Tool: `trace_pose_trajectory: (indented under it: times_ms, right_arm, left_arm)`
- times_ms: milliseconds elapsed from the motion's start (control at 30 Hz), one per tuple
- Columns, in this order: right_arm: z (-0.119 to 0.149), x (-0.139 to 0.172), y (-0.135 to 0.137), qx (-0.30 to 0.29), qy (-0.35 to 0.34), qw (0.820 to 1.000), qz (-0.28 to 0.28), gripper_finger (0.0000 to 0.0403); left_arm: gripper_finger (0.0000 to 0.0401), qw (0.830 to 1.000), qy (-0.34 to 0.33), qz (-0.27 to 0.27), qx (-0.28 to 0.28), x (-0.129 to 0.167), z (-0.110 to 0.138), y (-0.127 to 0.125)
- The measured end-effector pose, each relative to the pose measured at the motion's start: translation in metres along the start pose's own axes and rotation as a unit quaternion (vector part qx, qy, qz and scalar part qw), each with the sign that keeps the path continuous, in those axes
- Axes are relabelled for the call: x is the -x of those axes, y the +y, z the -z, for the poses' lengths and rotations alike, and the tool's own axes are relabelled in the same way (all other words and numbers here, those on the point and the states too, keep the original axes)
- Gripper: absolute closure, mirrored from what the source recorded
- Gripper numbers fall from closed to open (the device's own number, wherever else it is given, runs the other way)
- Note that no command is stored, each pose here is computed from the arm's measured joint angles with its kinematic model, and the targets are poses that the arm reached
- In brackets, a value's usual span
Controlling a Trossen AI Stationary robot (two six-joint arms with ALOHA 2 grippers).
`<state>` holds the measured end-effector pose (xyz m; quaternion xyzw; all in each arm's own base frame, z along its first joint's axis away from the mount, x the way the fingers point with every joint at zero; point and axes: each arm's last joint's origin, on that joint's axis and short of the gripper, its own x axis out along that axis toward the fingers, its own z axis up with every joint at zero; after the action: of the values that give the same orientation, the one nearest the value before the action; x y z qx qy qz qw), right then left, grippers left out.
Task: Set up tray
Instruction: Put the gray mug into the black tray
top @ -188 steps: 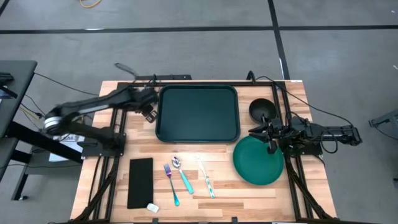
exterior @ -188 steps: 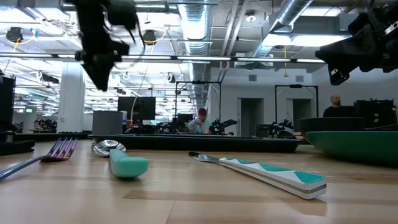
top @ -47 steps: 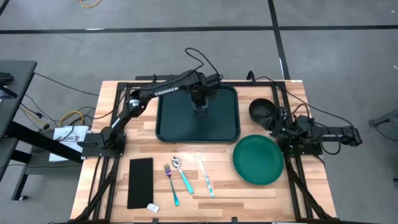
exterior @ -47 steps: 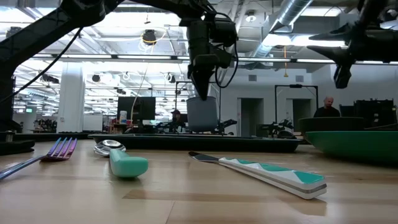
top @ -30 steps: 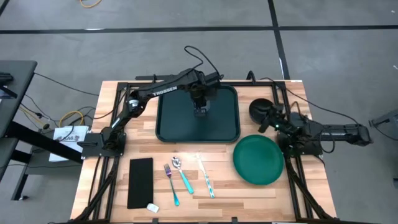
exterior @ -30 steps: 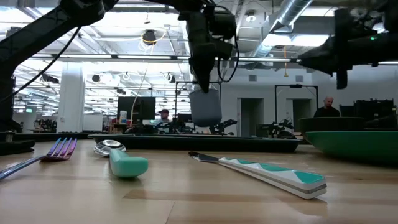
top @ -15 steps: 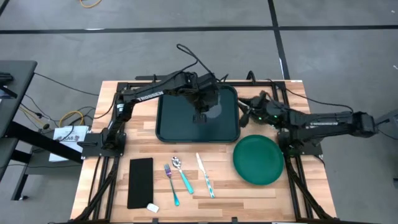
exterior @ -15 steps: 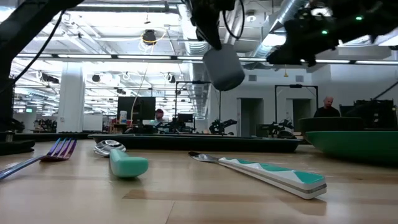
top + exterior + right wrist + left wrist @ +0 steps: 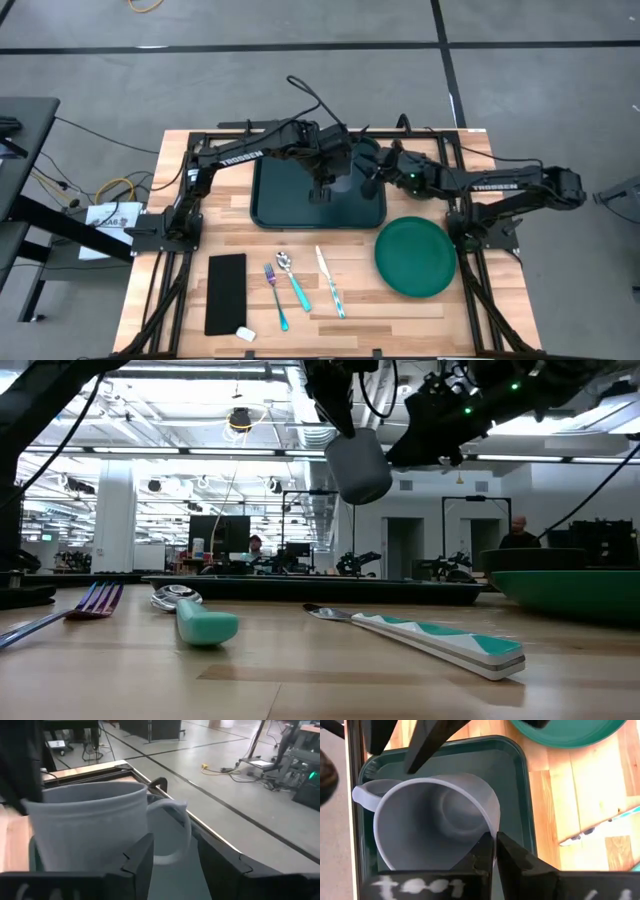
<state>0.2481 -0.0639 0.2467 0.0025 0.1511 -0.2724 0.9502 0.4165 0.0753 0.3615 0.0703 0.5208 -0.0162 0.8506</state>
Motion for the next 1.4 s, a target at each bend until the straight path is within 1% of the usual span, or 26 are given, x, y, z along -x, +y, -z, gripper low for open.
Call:
trace_pose_trajectory:
  times_ms: [167, 433, 567, 700, 967, 1100, 1333, 1400]
  right_arm:
    - [0.002, -0.008, -0.003, 0.001, 0.011, 1.000, 0.010, 0.0272]
    - [0.003, -0.012, -0.018, -0.008, 0.016, 0.999, 0.037, 0.0285]
    - [0.003, -0.013, -0.021, -0.012, 0.017, 1.000, -0.001, 0.0291]
    - [0.003, -0.013, -0.019, -0.011, 0.017, 1.000, -0.009, 0.0292]
    - [0.002, -0.013, -0.022, -0.012, 0.016, 1.000, 0.012, 0.0292]
    - [0.002, -0.012, -0.020, -0.011, 0.015, 1.000, 0.007, 0.0292]
    - [0.002, -0.011, -0.014, -0.008, 0.015, 1.000, -0.006, 0.0292]
    - [0.002, -0.011, -0.014, -0.008, 0.015, 1.000, -0.005, 0.0292]
  left_arm:
    - [0.0401, 1.000, 0.001, 0.005, -0.012, 0.000, -0.001, -0.004]
    - [0.0401, 0.999, -0.001, 0.010, -0.031, 0.000, -0.004, -0.014]
    - [0.0401, 0.999, -0.005, 0.010, -0.033, 0.000, -0.005, -0.016]
    - [0.0401, 1.000, -0.002, 0.003, -0.027, 0.000, -0.003, -0.011]
    - [0.0401, 0.999, 0.040, -0.002, 0.015, 0.000, 0.009, 0.003]
    - [0.0401, 0.999, 0.035, -0.004, 0.018, 0.001, 0.008, 0.006]
    - [0.0401, 1.000, 0.002, -0.013, 0.012, 0.000, 0.002, 0.007]
    - [0.0401, 1.000, -0.008, -0.006, 0.010, 0.000, 0.000, 0.007]
